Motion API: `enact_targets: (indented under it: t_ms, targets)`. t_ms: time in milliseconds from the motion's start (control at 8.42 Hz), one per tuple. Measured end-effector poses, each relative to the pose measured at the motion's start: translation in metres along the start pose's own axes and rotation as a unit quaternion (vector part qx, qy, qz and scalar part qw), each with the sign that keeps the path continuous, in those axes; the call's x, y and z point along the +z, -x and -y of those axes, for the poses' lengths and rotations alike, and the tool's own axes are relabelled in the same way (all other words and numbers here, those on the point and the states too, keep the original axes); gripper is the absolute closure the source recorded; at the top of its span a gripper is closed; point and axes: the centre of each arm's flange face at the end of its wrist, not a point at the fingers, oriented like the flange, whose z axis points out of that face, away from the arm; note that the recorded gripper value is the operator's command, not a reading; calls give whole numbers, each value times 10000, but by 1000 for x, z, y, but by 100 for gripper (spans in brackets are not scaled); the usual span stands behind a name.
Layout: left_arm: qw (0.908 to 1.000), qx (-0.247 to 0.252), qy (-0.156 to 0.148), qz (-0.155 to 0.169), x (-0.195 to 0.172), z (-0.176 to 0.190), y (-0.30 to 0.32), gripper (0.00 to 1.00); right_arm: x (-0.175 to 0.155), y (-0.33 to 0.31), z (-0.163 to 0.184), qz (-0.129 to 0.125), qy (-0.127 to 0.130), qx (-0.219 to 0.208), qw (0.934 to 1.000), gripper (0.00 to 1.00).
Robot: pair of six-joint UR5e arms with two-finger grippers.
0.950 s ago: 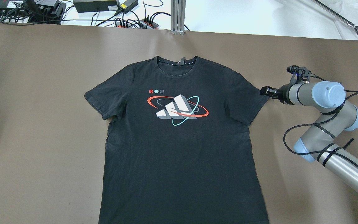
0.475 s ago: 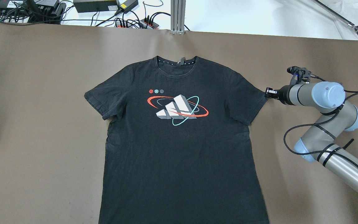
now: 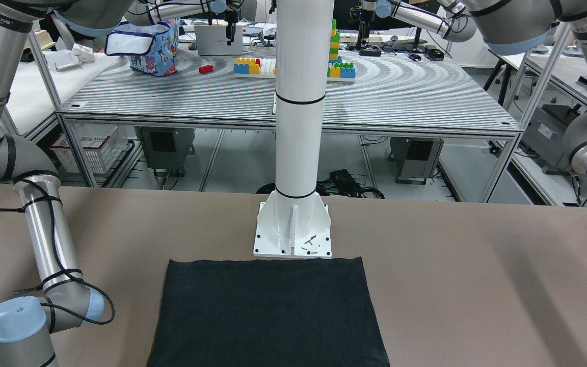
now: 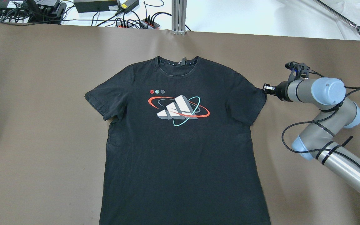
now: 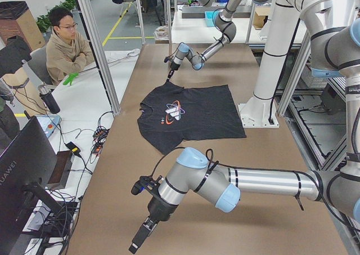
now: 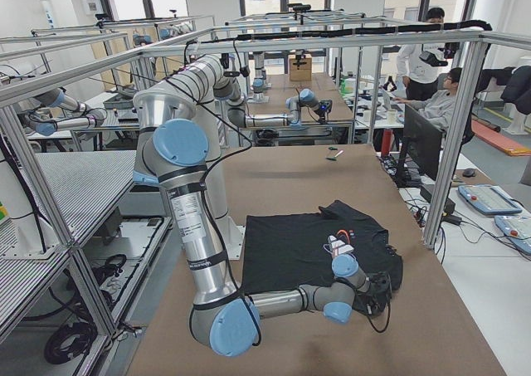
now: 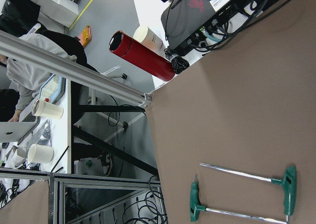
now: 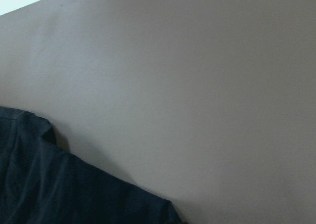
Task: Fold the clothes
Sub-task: 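Move the right gripper toward the shirt shoulder nearest it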
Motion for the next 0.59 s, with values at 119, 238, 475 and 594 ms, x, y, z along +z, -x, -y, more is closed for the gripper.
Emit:
enact_targets:
  t_ms: [119,238,475,594]
  targets:
    - [10000,0,-4,-1,0,1,0,0,-8,28,6,57,-13,-17,10000,100]
    - [10000,-3,-6,-3,0,1,0,0,-20,58,9,86,5,-28,10000,100]
    - [10000,-57,-15,-17,0,5,-4,0,-33,117,-10,99,201,-77,9997,100]
    - [10000,-58,-21,-34,1,9,-7,0,-32,138,-19,66,265,-104,9996,100]
